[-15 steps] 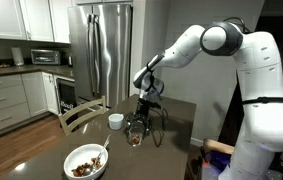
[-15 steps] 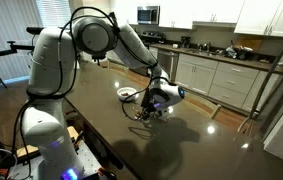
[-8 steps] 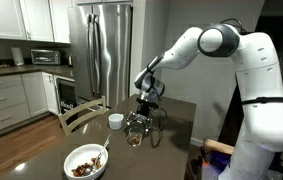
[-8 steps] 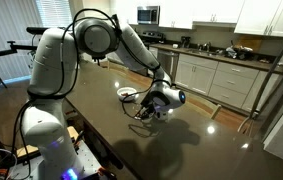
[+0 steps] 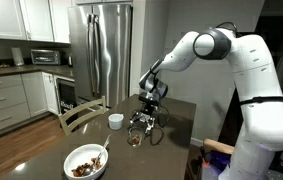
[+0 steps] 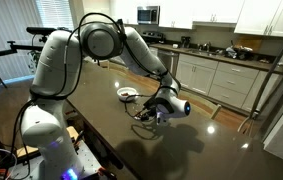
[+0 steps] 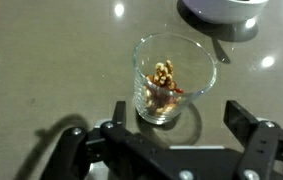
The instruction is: Pour the contents of the glass cup into the white bowl
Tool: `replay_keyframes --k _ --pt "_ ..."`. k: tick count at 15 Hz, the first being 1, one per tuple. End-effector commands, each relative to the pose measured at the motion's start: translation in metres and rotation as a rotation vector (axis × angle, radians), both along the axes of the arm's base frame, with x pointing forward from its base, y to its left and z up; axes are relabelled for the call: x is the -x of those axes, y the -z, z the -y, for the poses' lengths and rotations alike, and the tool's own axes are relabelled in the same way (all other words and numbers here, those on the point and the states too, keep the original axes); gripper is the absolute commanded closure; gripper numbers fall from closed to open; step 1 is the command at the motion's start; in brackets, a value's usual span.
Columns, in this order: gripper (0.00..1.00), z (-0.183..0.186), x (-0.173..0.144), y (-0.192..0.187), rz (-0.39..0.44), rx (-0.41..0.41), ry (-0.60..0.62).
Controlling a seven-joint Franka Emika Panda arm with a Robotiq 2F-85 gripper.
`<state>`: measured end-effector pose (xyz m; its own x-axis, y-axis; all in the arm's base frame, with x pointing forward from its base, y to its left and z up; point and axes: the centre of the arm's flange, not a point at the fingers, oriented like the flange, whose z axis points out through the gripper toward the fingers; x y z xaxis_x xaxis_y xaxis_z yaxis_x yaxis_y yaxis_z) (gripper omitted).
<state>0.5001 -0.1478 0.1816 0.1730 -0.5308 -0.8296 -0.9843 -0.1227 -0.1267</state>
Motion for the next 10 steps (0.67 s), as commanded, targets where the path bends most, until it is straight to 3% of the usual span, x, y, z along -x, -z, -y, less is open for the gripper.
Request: replay_keyframes --k 1,3,7,10 --pt "0.0 0.01 -0.002 0.007 -0.031 -0.12 0.078" --pt "0.0 0.011 0.0 0.012 -0.042 -0.14 0.096" --pt "0.0 0.009 0.008 0.015 -0.034 -0.099 0.068" --pt "0.0 0.006 0.006 0.019 -0.054 -0.15 0.103"
